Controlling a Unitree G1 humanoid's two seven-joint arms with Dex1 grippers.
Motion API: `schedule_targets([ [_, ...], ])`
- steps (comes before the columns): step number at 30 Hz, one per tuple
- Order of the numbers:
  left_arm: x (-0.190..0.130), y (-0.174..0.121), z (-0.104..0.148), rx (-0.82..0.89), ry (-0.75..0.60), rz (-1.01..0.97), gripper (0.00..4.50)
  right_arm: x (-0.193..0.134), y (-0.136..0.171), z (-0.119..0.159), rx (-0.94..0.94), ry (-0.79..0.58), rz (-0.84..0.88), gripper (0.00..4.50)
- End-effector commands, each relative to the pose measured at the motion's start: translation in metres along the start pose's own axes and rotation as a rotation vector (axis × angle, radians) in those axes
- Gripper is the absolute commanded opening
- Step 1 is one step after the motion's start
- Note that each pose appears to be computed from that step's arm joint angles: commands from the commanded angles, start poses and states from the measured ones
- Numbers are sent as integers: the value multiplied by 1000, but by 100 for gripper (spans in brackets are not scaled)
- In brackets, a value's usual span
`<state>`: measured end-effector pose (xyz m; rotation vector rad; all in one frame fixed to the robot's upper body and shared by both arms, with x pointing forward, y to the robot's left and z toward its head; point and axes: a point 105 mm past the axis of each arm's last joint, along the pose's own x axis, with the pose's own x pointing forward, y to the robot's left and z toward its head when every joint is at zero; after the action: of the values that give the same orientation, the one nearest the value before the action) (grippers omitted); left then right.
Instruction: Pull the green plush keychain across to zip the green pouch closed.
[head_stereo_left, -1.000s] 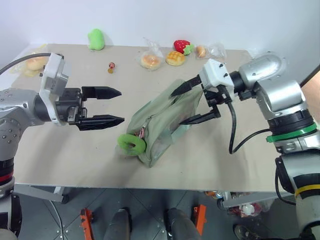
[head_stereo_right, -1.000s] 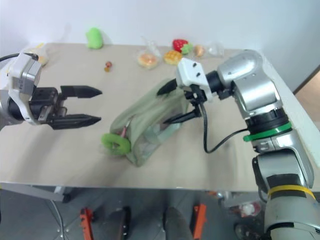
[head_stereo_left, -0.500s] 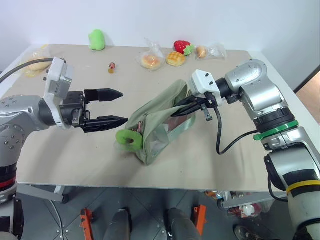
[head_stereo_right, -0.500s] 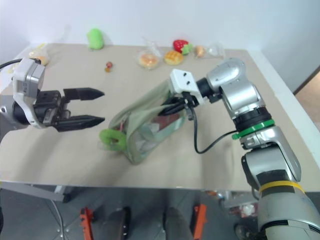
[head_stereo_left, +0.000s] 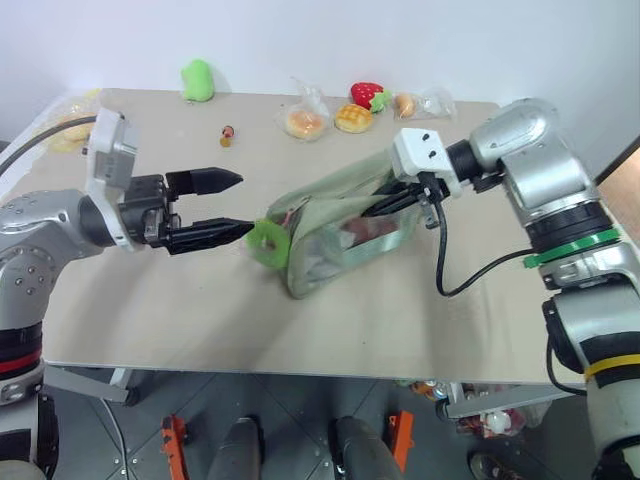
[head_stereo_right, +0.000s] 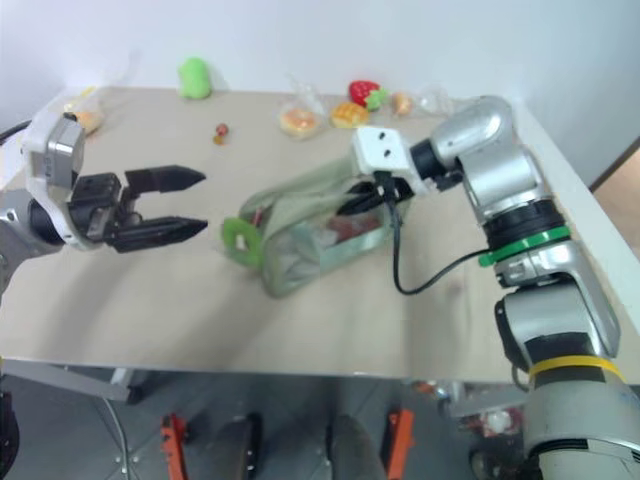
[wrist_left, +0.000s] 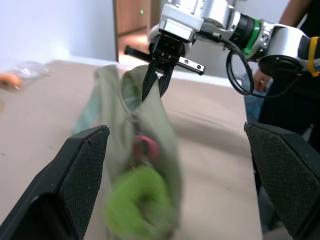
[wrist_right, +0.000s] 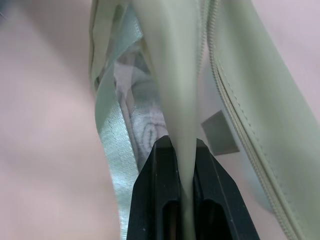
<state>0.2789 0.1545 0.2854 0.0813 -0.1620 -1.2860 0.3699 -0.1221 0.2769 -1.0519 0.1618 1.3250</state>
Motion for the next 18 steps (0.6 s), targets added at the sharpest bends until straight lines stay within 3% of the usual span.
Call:
schedule_targets([
  [1, -1, -1, 13, 52, -43, 9, 450, -17, -17, 20, 60, -11, -106, 2],
  [10, 1, 2, 4, 30, -40, 21, 450, 7, 2, 35, 235, -59, -93, 2],
  [18, -2, 3, 1, 12, -35, 33, 450, 14, -10, 39, 317, -102, -169, 2],
])
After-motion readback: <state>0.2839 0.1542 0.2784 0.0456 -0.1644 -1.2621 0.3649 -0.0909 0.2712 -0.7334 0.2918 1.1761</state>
